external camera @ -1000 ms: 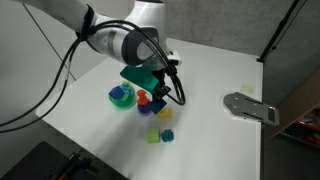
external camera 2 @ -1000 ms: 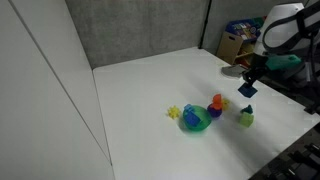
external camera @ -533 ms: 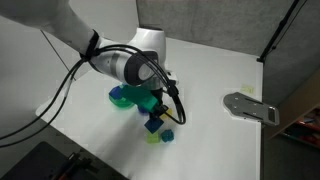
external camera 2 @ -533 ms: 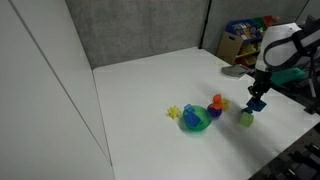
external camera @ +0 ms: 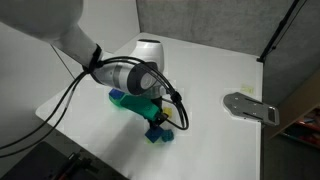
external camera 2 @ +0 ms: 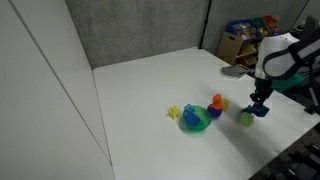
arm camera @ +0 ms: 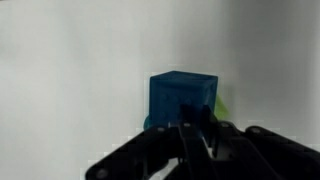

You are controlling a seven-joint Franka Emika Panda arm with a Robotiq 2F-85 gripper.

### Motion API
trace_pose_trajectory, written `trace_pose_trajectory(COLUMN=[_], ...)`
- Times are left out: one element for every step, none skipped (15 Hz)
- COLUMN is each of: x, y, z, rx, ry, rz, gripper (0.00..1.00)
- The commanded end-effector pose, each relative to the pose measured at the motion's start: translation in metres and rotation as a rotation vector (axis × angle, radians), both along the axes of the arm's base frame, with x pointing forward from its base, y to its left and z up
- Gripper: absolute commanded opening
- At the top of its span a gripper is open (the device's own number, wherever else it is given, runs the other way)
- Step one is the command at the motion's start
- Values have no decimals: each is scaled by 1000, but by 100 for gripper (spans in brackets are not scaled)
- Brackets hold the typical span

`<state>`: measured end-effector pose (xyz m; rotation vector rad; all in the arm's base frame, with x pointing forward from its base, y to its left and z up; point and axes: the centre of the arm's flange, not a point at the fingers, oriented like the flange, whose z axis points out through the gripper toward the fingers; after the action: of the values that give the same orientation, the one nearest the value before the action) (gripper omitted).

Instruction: Put the blue block on the green block

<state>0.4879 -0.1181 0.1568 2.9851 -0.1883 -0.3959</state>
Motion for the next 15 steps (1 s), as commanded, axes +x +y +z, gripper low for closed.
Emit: trace_pose_trajectory(x=[0, 1, 2, 3, 4, 5, 4, 4, 3, 4, 4, 5, 5, 5, 5], y=[11, 14, 17, 20, 22, 24, 26, 28, 29, 30, 30, 31, 32, 33, 33], z=[-3, -4, -5, -6, -7, -9, -10, -12, -13, -15, -16, -17, -18, -18, -18], rx=[-31, -33, -35, -36, -39, -37, -38, -40, -44, -51, -56, -62, -68, -76, -81], ry=[-31, -34, -40, -45, -46, -45, -41, -40, -40, -44, -46, -54, -59, -65, -67], rz=[31, 40, 49, 56, 63, 68, 72, 76, 81, 86, 92, 96, 102, 107, 111], gripper=[6, 6, 6, 6, 6, 6, 6, 6, 6, 6, 6, 6, 6, 6, 6])
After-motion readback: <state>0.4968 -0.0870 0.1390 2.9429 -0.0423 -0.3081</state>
